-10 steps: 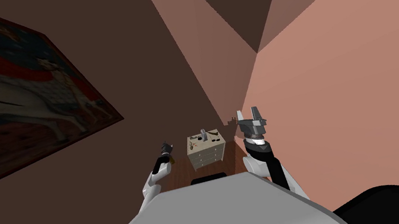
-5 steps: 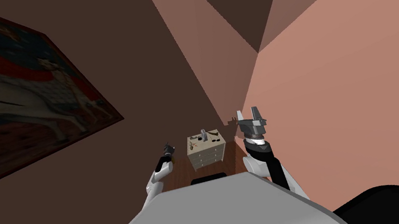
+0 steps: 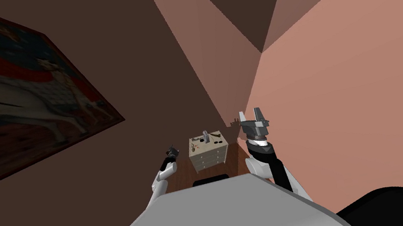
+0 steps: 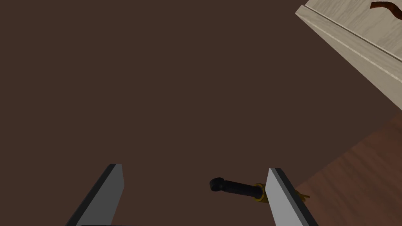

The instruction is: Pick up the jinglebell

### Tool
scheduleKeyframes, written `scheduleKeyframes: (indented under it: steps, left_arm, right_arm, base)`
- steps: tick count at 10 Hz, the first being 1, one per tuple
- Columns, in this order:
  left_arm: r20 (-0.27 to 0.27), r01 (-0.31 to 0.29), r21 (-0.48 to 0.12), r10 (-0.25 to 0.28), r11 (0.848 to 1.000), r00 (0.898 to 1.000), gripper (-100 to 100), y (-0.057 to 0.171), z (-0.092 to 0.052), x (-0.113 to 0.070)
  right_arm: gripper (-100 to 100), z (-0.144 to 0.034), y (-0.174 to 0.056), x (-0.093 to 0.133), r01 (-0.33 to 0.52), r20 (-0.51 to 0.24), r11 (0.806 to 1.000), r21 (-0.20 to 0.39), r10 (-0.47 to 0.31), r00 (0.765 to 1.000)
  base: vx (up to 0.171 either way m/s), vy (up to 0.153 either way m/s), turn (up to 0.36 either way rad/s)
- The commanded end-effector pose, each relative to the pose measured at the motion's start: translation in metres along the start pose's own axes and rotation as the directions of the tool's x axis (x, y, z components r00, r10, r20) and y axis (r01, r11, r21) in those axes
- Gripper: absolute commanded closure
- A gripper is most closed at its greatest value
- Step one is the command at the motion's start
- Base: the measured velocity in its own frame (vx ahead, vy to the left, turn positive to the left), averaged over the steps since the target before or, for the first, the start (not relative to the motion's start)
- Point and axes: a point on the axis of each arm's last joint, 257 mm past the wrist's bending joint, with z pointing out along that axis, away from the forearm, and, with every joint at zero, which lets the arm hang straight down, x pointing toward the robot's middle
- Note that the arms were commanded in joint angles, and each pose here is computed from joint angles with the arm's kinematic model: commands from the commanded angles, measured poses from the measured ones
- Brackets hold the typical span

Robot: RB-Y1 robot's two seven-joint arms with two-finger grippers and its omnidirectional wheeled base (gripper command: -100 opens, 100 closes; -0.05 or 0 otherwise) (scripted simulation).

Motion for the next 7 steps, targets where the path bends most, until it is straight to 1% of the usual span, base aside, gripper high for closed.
scheduleKeyframes:
  steps: [1, 2, 3, 4, 6, 7]
  left_arm:
    - [0.010, 0.007, -0.028, -0.007, 1.000, 1.000, -100, 0.013, 0.001, -0.001]
    - [0.021, 0.022, -0.069, -0.021, 0.997, 1.000, -100, 0.029, 0.004, 0.001]
    - [0.024, 0.022, -0.073, -0.020, 0.997, 1.000, -100, 0.031, 0.004, -0.001]
    - [0.030, 0.036, -0.108, -0.033, 0.993, 0.999, -100, 0.044, 0.006, 0.004]
    - [0.054, 0.062, -0.195, -0.052, 0.979, 0.997, -100, 0.082, 0.006, 0.008]
    - [0.060, 0.062, -0.203, -0.051, 0.977, 0.997, -100, 0.086, 0.005, 0.005]
  right_arm:
    - [0, 0.000, 0.000, 0.000, 0.000, 0.000, 1.000, 0.000, 0.000, 1.000]
    - [0, 0.000, 0.000, 0.000, 0.000, 0.000, 1.000, 0.000, 0.000, 1.000]
    - [0, 0.000, 0.000, 0.000, 0.000, 0.000, 1.000, 0.000, 0.000, 1.000]
    - [0, 0.000, 0.000, 0.000, 0.000, 0.000, 1.000, 0.000, 0.000, 1.000]
    - [0, 0.000, 0.000, 0.000, 0.000, 0.000, 1.000, 0.000, 0.000, 1.000]
    - [0, 0.000, 0.000, 0.000, 0.000, 0.000, 1.000, 0.000, 0.000, 1.000]
  base:
    - [0.016, -0.015, 0.004]
    - [0.016, -0.018, 0.012]
    - [0.014, -0.016, 0.005]
    - [0.019, -0.016, 0.014]
    - [0.041, -0.034, 0.010]
    - [0.027, -0.030, 0.009]
